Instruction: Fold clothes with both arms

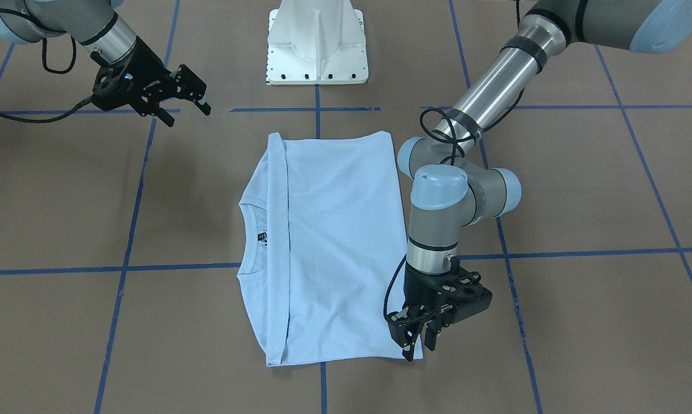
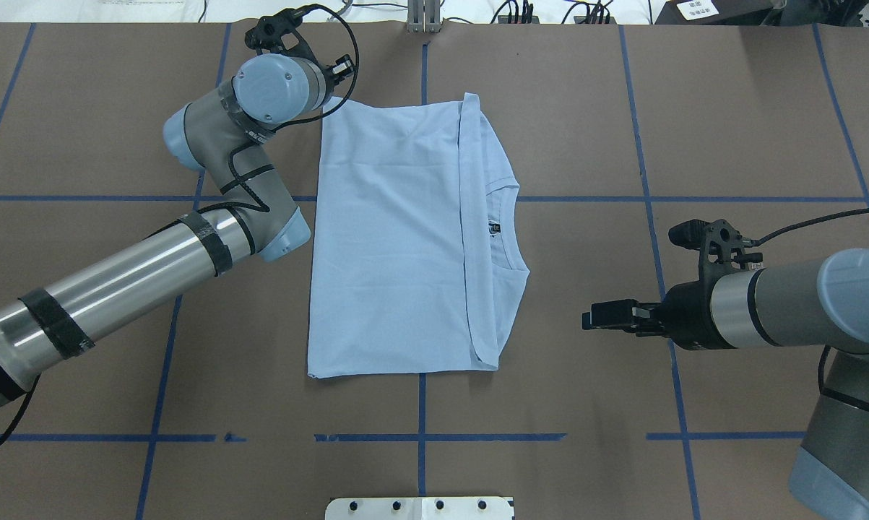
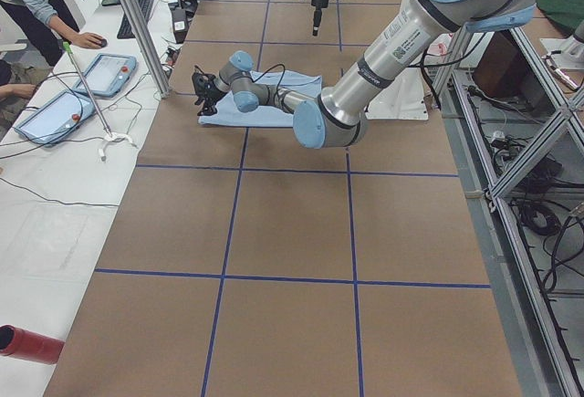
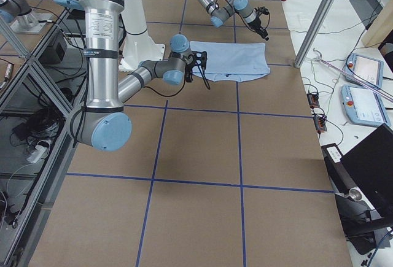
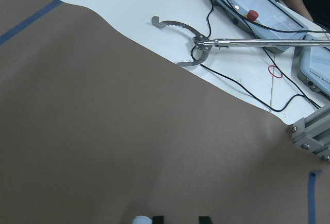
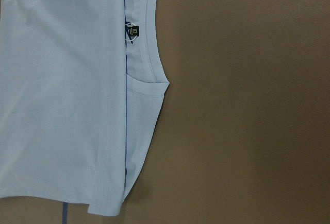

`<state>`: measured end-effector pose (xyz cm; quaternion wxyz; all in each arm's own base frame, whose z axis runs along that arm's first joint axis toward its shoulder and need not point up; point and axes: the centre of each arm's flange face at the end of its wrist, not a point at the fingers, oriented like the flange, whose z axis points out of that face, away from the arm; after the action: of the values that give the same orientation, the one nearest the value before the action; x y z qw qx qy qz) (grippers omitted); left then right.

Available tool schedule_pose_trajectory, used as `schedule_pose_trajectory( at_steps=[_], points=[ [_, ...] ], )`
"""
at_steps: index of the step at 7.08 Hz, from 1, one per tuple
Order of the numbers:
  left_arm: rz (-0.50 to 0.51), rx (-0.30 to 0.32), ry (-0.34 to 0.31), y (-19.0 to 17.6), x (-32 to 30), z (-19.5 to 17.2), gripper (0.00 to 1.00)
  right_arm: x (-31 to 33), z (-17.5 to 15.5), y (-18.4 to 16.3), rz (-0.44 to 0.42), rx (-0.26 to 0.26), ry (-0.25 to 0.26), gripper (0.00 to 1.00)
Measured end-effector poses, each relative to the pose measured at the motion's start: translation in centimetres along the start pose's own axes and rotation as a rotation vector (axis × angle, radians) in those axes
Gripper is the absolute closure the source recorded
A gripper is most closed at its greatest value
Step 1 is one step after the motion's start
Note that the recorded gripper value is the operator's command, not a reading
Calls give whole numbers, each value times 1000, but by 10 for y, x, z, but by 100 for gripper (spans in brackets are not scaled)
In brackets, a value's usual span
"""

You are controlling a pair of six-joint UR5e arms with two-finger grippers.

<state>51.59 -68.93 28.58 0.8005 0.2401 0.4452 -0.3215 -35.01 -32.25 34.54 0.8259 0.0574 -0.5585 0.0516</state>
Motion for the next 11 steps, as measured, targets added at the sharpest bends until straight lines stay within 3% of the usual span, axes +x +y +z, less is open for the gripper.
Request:
schedule_pose_trajectory(
  at_steps=[1,3,6,8,9,11],
  points=[
    [46,-51,21,-3,-6,-11,0,-6,10,-6,-1,13,16,0],
    [86,-168,34,2,-27,-52,0,-31,35,-21,-43,22,99,0],
    [158,-256,-30,5,-55,-123,0,-111,88,-29,-178,7,241,0],
    [173,-287,-40,12,-75,-157,0,-151,119,-1,-324,-16,316,0],
    [173,-295,-43,16,-81,-163,0,-163,132,24,-391,-3,336,0],
    [173,-307,-60,25,-95,-161,0,-180,157,66,-477,42,366,13]
  ],
)
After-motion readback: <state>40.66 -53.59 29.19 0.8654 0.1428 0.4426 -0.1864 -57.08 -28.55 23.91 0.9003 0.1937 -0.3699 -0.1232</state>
